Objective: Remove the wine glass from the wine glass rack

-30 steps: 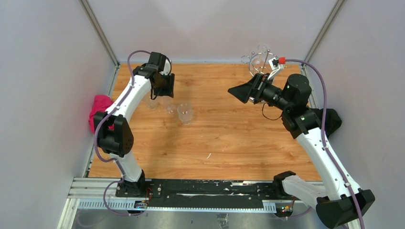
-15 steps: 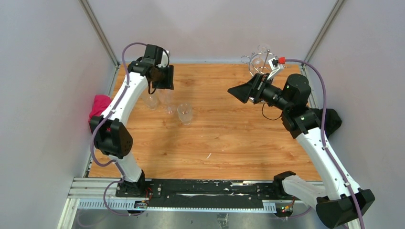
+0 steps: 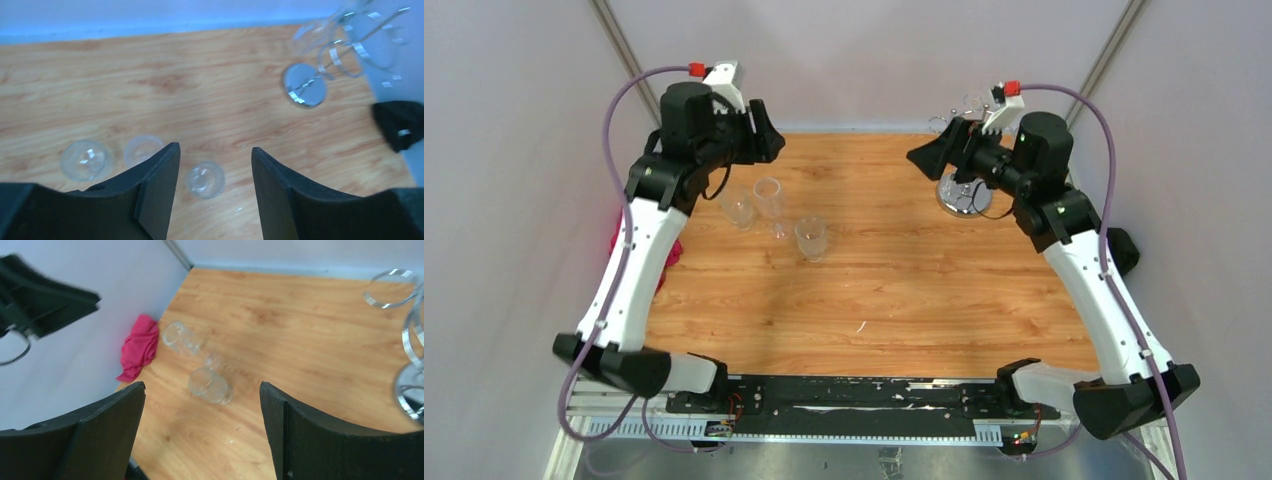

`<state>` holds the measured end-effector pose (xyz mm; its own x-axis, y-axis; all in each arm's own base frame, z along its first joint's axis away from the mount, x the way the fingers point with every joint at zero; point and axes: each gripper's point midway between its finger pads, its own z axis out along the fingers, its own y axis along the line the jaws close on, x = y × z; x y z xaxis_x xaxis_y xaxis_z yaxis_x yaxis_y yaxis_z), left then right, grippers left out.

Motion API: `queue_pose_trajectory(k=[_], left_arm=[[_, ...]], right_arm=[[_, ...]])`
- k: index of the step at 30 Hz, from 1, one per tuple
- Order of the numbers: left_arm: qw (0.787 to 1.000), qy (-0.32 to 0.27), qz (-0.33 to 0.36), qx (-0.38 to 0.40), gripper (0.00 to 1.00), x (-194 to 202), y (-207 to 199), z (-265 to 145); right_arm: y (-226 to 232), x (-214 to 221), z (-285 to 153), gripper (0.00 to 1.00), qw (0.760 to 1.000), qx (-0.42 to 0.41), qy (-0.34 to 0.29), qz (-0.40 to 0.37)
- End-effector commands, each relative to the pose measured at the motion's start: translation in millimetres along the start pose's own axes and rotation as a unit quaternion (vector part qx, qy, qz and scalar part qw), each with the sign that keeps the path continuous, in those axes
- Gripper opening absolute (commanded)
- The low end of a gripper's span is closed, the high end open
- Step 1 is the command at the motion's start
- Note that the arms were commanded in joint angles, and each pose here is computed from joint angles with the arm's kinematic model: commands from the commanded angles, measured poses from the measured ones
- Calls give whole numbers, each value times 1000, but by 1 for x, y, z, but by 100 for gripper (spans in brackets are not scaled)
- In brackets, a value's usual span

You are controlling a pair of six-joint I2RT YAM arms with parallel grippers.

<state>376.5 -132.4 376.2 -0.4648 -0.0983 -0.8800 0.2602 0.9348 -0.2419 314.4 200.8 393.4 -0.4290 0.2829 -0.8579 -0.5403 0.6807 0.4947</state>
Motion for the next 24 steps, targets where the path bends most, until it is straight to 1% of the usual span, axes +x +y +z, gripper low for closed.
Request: queue_pose_trajectory(k=[1, 3, 4, 6, 9, 13, 18, 24], left_arm=[[982, -116, -17, 150, 62, -22, -57, -26], [961, -184, -23, 205, 64, -33, -75, -48], [958, -190, -28, 216, 65, -26, -77, -52], [948, -208, -32, 240, 67, -23, -84, -60], [947, -209, -26, 244, 67, -18, -86, -64], [952, -204, -19, 227, 67, -13, -80, -66], [953, -214, -19, 214, 67, -13, -75, -72], [954, -214, -14, 209, 67, -12, -73, -76]], right_arm=[[-37, -29, -7, 89, 992, 113, -16, -55], [-51, -41, -6, 88, 985, 154, -20, -71], [-59, -46, -6, 88, 981, 176, -20, -78], [-77, -52, -4, 88, 971, 222, -16, -89], [-110, -59, -3, 87, 949, 298, -11, -106], [-138, -63, 1, 88, 929, 350, 1, -121], [-164, -65, 13, 88, 917, 379, 15, -121], [-190, -72, 21, 87, 907, 404, 17, -116]])
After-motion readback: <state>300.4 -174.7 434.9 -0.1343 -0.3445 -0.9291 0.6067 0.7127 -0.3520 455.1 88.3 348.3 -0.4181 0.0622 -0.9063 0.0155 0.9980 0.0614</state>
